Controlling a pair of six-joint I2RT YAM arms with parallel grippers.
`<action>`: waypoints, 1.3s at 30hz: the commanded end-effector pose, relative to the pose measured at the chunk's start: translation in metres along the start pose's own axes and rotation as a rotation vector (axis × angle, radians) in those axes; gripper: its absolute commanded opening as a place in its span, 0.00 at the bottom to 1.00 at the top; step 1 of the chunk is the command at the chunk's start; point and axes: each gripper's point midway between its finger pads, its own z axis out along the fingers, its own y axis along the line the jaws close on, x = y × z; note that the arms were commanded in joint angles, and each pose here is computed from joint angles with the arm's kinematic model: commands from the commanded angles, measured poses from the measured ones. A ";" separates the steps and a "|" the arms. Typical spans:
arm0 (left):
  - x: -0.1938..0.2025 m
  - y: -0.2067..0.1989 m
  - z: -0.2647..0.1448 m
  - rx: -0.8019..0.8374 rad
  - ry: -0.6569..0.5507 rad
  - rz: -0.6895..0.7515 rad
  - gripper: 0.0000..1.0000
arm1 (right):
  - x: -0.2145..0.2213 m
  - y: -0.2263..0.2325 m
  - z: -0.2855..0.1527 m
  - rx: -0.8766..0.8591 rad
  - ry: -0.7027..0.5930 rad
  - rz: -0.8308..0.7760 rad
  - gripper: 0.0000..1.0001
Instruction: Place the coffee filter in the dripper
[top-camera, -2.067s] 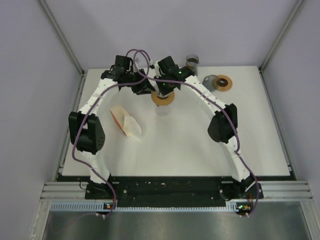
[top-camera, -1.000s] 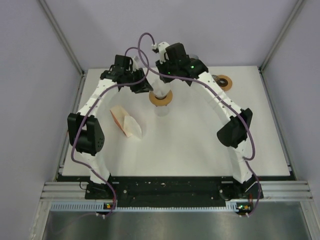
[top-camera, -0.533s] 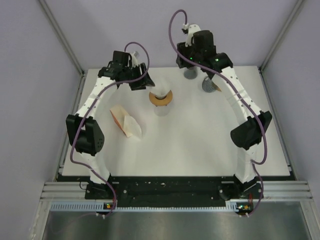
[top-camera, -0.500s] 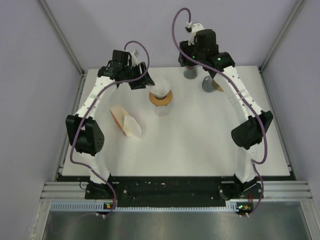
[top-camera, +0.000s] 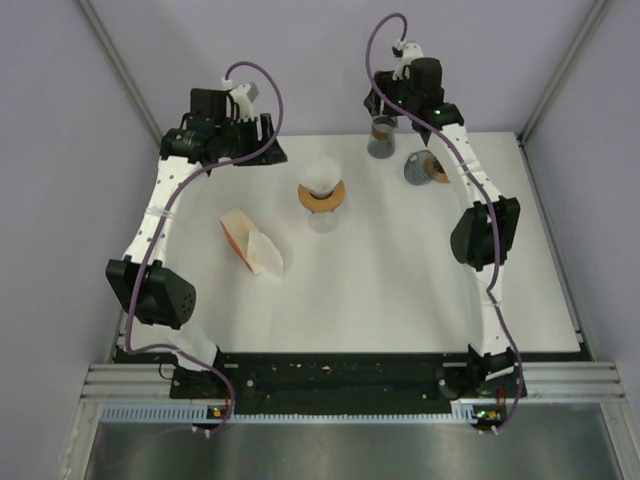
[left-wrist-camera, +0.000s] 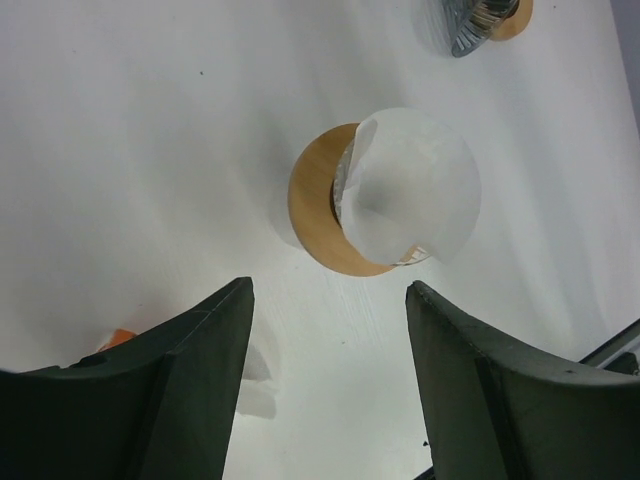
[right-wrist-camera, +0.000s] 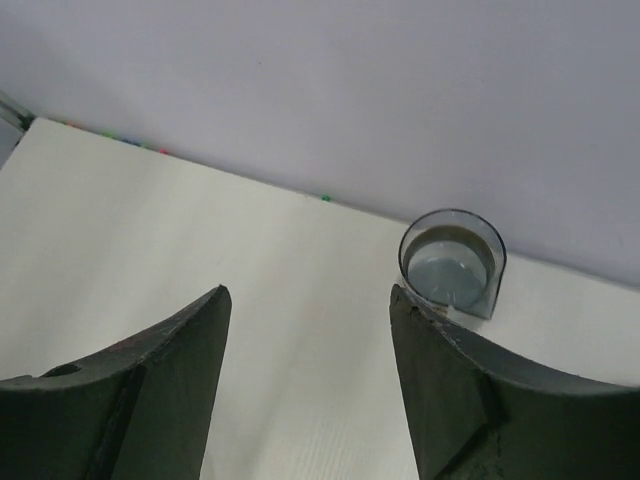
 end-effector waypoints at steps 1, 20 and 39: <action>-0.003 0.011 -0.035 -0.028 -0.028 0.119 0.68 | -0.020 0.011 0.037 -0.112 -0.136 -0.263 0.65; 0.005 0.064 -0.040 -0.080 -0.033 0.025 0.68 | 0.112 -0.072 0.114 0.063 0.084 -0.672 0.60; 0.009 0.083 -0.038 -0.054 -0.004 -0.084 0.67 | 0.175 -0.077 0.099 -0.050 0.314 -0.769 0.32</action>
